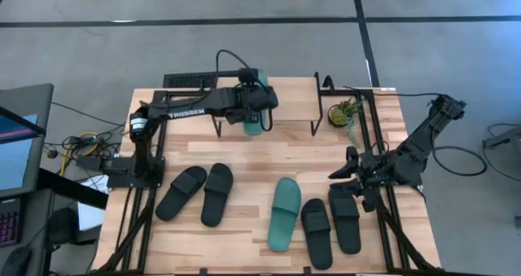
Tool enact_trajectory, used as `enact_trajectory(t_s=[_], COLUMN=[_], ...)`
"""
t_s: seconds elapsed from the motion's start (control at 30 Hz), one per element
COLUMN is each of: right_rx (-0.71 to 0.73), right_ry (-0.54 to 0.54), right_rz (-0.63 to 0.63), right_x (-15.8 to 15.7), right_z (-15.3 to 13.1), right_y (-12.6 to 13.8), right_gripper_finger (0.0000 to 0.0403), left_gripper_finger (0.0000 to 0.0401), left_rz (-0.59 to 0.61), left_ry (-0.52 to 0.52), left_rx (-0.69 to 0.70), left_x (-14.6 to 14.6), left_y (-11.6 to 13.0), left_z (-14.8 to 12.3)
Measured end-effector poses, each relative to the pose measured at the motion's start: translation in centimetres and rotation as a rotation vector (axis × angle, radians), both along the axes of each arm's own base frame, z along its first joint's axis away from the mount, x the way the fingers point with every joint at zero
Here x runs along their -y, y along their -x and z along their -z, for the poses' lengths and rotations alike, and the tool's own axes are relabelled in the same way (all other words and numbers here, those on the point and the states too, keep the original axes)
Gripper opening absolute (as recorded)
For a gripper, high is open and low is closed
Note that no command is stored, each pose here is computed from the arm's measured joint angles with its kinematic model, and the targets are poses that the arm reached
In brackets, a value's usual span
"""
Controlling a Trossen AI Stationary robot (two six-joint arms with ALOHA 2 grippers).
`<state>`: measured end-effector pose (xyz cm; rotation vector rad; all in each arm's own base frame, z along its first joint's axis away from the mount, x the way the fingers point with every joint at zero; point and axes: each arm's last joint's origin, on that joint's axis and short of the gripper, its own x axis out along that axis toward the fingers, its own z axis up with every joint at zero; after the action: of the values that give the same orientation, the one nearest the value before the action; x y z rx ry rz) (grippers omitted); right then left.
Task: Pick and place slides into the shelf
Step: Put the left green slide on the shelf
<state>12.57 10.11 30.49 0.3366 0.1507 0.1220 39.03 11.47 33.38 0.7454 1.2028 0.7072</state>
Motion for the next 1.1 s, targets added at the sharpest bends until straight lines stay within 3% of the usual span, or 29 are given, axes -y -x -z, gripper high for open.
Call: enact_trajectory(t_s=[0.43,1.1], right_rx=[0.102,0.075], right_ry=[-0.023,0.021], right_rz=[0.179,0.277], right_x=[0.4,0.6], right_z=[-1.1,-0.3], right_y=[-0.2,-2.0], right_gripper_finger=[0.0122,0.0122], left_gripper_finger=[0.0,0.0], left_rz=[0.028,-0.053], left_ry=[0.101,0.177], left_rx=[0.018,-0.048], left_x=[-5.1,-7.2], left_y=[2.7,5.4], left_z=[-1.4,-1.2])
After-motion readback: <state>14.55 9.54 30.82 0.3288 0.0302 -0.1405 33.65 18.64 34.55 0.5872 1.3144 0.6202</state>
